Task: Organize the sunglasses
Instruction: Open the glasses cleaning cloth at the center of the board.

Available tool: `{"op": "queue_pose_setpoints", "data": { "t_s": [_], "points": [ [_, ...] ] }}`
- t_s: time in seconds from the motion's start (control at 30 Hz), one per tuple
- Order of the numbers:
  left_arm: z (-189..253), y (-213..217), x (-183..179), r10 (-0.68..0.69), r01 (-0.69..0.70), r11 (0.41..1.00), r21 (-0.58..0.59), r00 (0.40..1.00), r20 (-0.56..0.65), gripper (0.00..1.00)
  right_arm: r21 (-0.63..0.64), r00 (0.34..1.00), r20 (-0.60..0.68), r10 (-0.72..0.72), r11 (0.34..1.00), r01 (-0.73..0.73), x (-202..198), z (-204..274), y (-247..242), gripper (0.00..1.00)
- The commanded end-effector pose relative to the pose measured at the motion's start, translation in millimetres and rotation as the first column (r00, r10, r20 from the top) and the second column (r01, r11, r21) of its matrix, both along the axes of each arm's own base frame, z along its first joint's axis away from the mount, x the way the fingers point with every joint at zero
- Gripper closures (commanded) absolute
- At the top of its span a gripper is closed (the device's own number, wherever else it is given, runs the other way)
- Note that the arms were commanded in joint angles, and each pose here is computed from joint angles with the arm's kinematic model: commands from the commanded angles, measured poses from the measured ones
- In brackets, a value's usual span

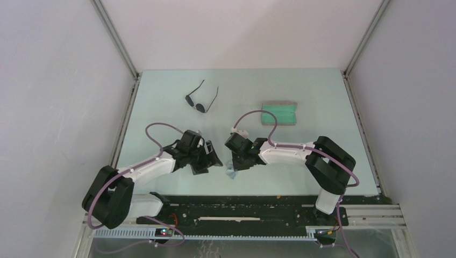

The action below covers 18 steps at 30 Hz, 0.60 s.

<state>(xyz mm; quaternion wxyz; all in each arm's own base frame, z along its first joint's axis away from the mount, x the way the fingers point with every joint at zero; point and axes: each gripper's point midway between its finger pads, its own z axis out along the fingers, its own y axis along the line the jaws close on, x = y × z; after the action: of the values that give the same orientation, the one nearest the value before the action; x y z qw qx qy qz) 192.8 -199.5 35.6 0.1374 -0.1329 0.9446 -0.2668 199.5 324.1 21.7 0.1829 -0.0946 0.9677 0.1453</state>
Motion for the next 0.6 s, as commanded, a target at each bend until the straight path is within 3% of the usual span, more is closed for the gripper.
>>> {"op": "queue_pose_setpoints", "data": {
  "t_s": [0.0, 0.27, 0.57],
  "points": [
    [27, -35, 22, -0.019, 0.026, 0.994, -0.104, 0.998, 0.062, 0.22, 0.042, 0.999, 0.046, -0.02, 0.999, 0.018, 7, 15, 4, 1.0],
    [30, -62, 27, -0.029, 0.038, 0.985, -0.17, 0.998, 0.058, 0.32, 0.075, 0.998, 0.053, -0.014, 0.997, 0.01, 6, 19, 4, 1.0],
    [18, -71, 28, -0.027, 0.03, 0.988, -0.153, 0.999, 0.017, 0.46, 0.081, 0.999, 0.052, -0.016, 0.997, 0.011, 6, 20, 3, 1.0]
  ]
}}
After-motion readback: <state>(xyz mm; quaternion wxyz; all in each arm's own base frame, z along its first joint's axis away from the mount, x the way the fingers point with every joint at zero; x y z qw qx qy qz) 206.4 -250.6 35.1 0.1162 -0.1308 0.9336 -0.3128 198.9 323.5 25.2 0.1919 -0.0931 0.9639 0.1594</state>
